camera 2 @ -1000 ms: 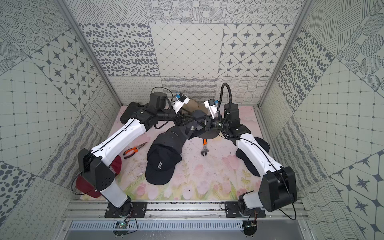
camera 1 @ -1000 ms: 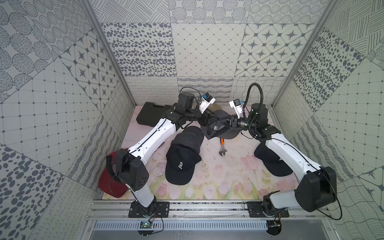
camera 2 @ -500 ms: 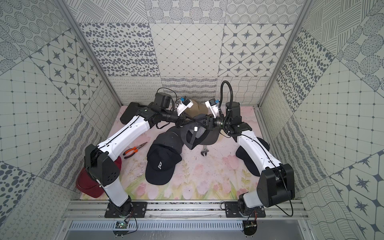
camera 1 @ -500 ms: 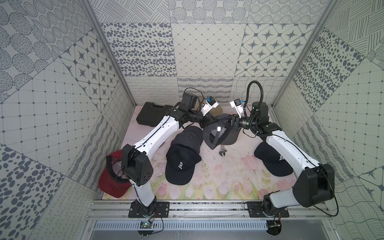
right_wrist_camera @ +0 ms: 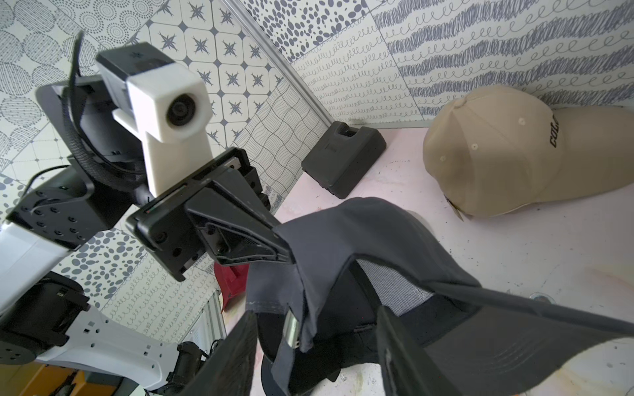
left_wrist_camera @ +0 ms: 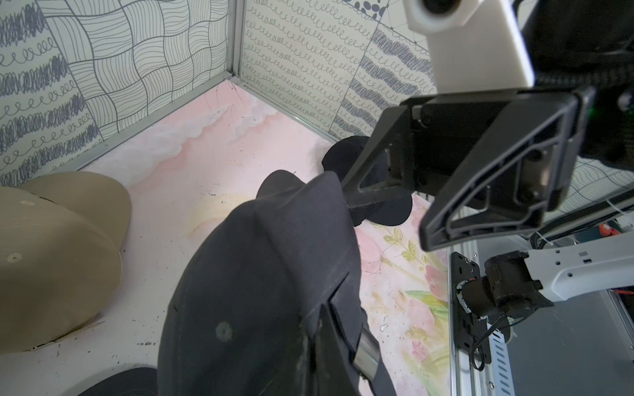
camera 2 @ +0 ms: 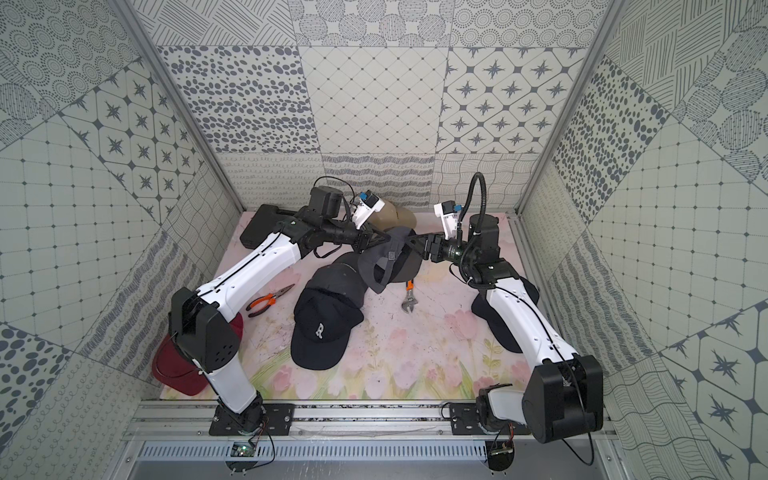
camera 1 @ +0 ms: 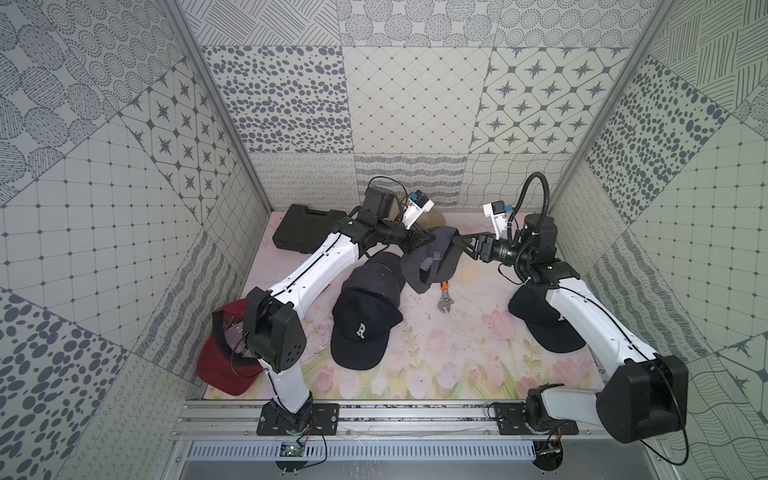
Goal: Open the adjustable buckle of the baseball cap
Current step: Pick up the baseball cap from the center of the board, then open the adjustable buckle on the baseball cap.
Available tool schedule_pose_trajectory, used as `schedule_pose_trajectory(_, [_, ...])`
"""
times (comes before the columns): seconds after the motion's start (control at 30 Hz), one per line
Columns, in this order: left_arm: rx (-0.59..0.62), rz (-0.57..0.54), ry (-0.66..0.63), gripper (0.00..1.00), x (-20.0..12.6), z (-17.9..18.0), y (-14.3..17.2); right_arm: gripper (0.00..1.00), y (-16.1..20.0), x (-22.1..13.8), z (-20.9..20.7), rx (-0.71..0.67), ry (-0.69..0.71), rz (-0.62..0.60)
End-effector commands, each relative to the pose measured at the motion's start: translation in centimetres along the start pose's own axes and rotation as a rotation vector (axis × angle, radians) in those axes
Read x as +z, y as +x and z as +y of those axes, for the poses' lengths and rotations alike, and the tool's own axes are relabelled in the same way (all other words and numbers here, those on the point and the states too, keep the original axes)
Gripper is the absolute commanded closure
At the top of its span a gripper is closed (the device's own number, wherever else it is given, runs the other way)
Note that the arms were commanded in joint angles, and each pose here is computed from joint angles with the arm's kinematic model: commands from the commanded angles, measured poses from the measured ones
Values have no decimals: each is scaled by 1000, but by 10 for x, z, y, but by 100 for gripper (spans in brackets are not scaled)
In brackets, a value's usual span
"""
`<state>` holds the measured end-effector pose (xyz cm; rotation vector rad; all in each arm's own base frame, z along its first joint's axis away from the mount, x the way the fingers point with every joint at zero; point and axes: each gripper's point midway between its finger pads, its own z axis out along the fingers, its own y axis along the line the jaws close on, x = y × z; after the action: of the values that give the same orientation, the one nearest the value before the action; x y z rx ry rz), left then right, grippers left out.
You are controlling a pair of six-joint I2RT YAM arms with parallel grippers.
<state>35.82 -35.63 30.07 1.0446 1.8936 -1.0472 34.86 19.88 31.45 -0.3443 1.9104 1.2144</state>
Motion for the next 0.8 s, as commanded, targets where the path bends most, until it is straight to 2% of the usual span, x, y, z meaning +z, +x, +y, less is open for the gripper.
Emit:
schedule_pose_trajectory(0.0, [-23, -121, -77, 100, -8, 8, -29, 43, -9, -2, 15, 30, -19, -39])
schedule_pose_trajectory(0.23, [-23, -140, -110, 100, -7, 12, -31, 53, -2, 16, 24, 108, 50, 9])
schedule_pose_trajectory(0.43, [-27, -141, -96, 100, -6, 10, -31, 52, 9, 30, 12, 122, 205, 36])
schedule_pose_trajectory(0.77, [-21, -139, -78, 100, -7, 4, -30, 60, 10, 40, -3, 69, 373, 21])
